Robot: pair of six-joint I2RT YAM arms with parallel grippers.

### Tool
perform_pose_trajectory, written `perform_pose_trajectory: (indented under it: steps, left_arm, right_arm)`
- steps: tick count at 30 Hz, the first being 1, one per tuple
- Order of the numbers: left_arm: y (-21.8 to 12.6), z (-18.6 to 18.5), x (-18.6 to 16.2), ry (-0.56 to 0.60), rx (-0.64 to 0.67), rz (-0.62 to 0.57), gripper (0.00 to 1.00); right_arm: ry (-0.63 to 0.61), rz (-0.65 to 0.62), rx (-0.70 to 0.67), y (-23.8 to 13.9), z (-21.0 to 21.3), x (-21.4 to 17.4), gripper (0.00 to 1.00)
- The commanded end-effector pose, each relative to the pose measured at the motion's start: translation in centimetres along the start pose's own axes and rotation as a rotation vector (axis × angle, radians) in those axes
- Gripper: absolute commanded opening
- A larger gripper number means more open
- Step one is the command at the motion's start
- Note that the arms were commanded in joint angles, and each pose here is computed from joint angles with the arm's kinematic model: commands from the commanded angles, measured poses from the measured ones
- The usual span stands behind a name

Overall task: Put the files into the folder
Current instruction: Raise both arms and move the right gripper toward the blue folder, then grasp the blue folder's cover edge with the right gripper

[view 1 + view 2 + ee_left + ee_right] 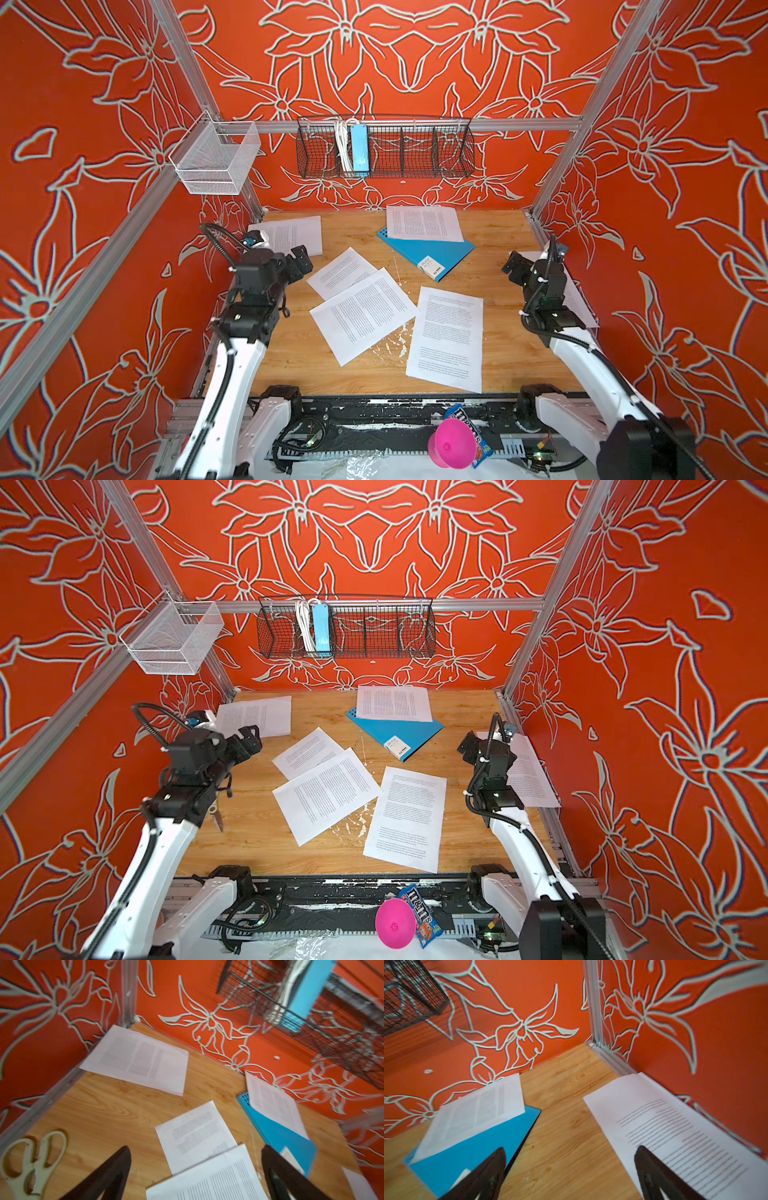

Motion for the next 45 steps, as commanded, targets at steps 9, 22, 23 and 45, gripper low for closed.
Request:
perform_pose_trajectory:
  steps: [9,22,23,45]
  left_arm:
    - [-8.3,-6.8,-9.4,0.075,-0.750,0.354,0.98]
    - [-6.9,-6.6,-10.1,0.035,-0.754,0.351,0.97]
    - [-7.0,-6.5,-10.0,0.036,-0.752,0.345,0.98]
    - [-7.0,-6.5,-10.1,0.037,-0.764,0.337,0.97]
  right_arm:
    - [0.345,0.550,0.499,1.7,6.2,-10.6,0.91]
    - [0.502,0.645,0.592,8.6,10.6,-15.5,0.72]
    - [0.514,0.642,0.594,9.0,10.8,-15.7,0.70]
    - [0.661,0.620,0.581,14.0,11.5,-17.8,0.50]
Point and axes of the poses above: each gripper's point midway between its finger pads, its own y axis out along the fingers, its own z axis along the line the jaws close on, x = y × z, the point moved 4 cm from there along -y, back along the fingers, and after that the axes turned 2 degrees about y, right-handed, at the moved point
